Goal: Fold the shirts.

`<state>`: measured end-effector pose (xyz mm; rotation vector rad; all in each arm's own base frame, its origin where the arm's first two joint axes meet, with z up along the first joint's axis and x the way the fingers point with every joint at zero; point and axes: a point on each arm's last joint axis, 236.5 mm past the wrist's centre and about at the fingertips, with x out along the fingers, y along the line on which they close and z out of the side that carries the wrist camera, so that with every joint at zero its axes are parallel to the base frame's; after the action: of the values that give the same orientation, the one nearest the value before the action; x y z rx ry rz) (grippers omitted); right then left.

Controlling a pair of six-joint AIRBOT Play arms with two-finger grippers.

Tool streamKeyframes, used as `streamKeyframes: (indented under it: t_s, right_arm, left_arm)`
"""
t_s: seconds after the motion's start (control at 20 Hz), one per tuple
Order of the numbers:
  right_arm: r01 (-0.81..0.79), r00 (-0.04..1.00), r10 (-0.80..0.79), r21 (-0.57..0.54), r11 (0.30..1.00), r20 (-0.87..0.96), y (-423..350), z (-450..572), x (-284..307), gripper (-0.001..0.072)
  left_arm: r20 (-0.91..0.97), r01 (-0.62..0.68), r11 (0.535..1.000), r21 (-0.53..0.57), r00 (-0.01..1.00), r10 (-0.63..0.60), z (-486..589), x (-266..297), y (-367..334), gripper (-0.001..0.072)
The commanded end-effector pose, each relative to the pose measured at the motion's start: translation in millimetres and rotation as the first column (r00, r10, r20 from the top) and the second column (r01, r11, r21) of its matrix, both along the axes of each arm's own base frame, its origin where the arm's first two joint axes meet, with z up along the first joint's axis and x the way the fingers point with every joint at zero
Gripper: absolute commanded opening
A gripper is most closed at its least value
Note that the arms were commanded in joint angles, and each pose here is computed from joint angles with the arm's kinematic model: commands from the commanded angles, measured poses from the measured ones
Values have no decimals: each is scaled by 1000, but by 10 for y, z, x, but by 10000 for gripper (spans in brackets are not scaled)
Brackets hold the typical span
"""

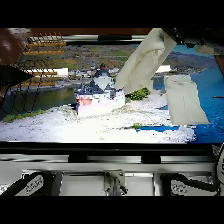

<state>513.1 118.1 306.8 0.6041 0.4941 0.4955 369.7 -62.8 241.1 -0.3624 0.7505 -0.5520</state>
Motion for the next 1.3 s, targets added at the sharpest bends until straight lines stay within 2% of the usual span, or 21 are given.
streamKeyframes:
  t_s: [0.0, 0.2, 0.45, 0.75, 1.0, 1.25]
  right_arm:
    - [167, 981, -172, 54, 984, 89, -326, -38, 547, 52]
    - [379, 886, -408, 161, 911, 222, -860, 82, 1029, 51]
    - [594, 689, -599, 157, 789, 406, -1688, 205, 1258, 50]
    - [665, 659, -623, 62, 745, 421, -2181, -231, 1548, 48]
    - [676, 649, -630, 56, 735, 425, -2217, -381, 1691, 49]
    - [711, 631, -632, -8, 704, 449, -2454, -534, 1717, 49]
  left_arm:
    - [-2, 0, 1000, 0, 1000, 0, -5, 0, 2, 28]
    - [-2, 0, 1000, -1, 1000, 0, -5, 0, 2, 28]
    - [-31, 55, 998, -1, 998, -55, -46, -97, -140, 28]
    - [-47, 129, 992, -4, 990, -129, -82, -161, -382, 28]
    - [-138, 174, 984, -39, 974, -178, -427, -234, -558, 28]
    - [-214, 147, 986, -74, 964, -160, -815, -239, -611, 28]
